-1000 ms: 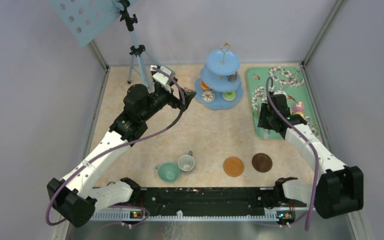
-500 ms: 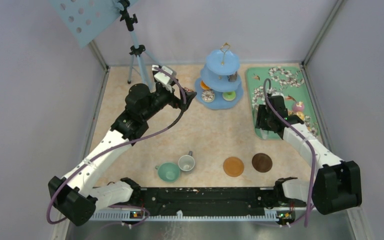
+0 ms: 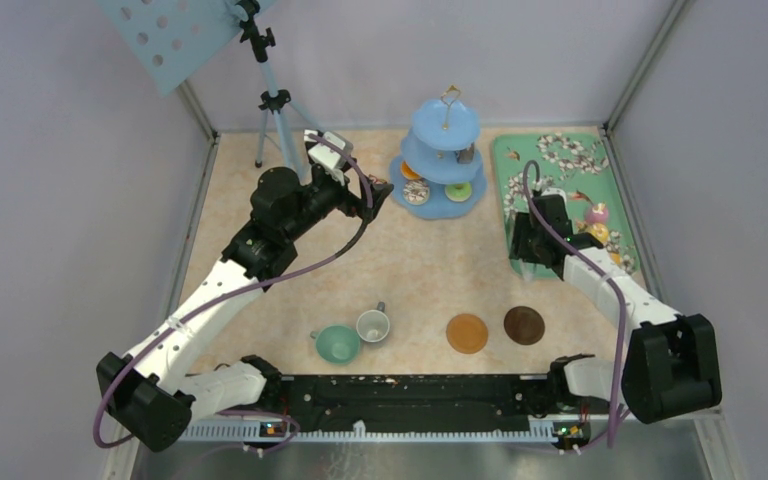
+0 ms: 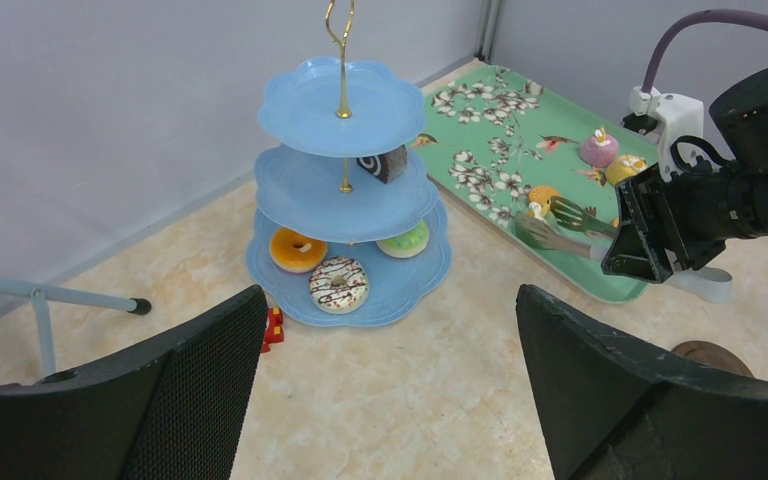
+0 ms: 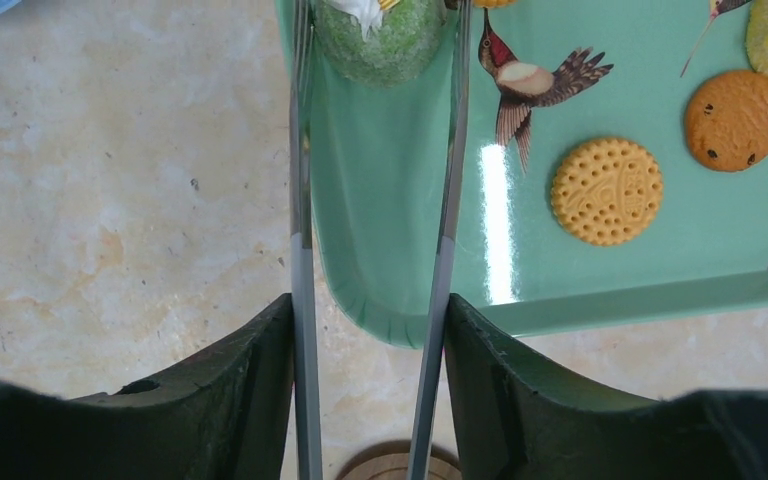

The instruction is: Serve the afternoon tea

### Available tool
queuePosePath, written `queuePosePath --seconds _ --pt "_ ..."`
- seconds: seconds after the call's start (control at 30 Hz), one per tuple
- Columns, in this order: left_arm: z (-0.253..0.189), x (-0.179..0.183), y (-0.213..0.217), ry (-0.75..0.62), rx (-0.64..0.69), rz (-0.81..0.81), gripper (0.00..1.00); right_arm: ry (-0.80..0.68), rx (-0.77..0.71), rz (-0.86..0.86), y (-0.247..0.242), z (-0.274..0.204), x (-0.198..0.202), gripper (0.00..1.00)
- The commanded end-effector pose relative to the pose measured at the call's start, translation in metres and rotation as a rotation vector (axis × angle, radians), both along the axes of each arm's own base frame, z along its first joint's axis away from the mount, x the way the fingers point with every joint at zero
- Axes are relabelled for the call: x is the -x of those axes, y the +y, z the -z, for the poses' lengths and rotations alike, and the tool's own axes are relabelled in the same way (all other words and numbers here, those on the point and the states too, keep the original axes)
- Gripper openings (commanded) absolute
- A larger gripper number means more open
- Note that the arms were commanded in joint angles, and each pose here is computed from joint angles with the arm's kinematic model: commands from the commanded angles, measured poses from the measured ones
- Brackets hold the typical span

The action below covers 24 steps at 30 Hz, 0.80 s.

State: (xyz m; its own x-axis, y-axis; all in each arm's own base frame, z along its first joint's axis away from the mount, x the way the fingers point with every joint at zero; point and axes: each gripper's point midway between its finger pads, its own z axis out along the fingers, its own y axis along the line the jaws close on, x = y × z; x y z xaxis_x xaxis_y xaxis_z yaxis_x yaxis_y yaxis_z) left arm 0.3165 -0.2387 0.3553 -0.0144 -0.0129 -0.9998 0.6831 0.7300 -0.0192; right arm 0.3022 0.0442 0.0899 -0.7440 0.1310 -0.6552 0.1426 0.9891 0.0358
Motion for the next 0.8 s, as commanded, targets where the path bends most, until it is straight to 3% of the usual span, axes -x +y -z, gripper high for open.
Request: queuePosePath --seconds 0.0,0.27,0.53,0.77 --pt "-0.008 0.0 -0.002 -0.04 0.015 0.006 0.99 -0.084 -0.002 -0.002 0.003 -0.016 -0.021 0.49" --pt "-0.008 0.0 -0.003 -0.036 0.015 0.007 0.99 -0.099 0.0 -0.002 0.002 -0.02 -0.023 0.21" --pt "-0.01 0.001 -0.003 -0.041 0.018 0.01 0.99 -0.174 -0.019 -0.003 0.002 -0.054 -0.019 0.19" --pt "-0.011 0.002 -0.002 -0.044 0.02 0.01 0.99 -0.261 -0.149 -0.109 0.03 -0.097 -0.023 0.16"
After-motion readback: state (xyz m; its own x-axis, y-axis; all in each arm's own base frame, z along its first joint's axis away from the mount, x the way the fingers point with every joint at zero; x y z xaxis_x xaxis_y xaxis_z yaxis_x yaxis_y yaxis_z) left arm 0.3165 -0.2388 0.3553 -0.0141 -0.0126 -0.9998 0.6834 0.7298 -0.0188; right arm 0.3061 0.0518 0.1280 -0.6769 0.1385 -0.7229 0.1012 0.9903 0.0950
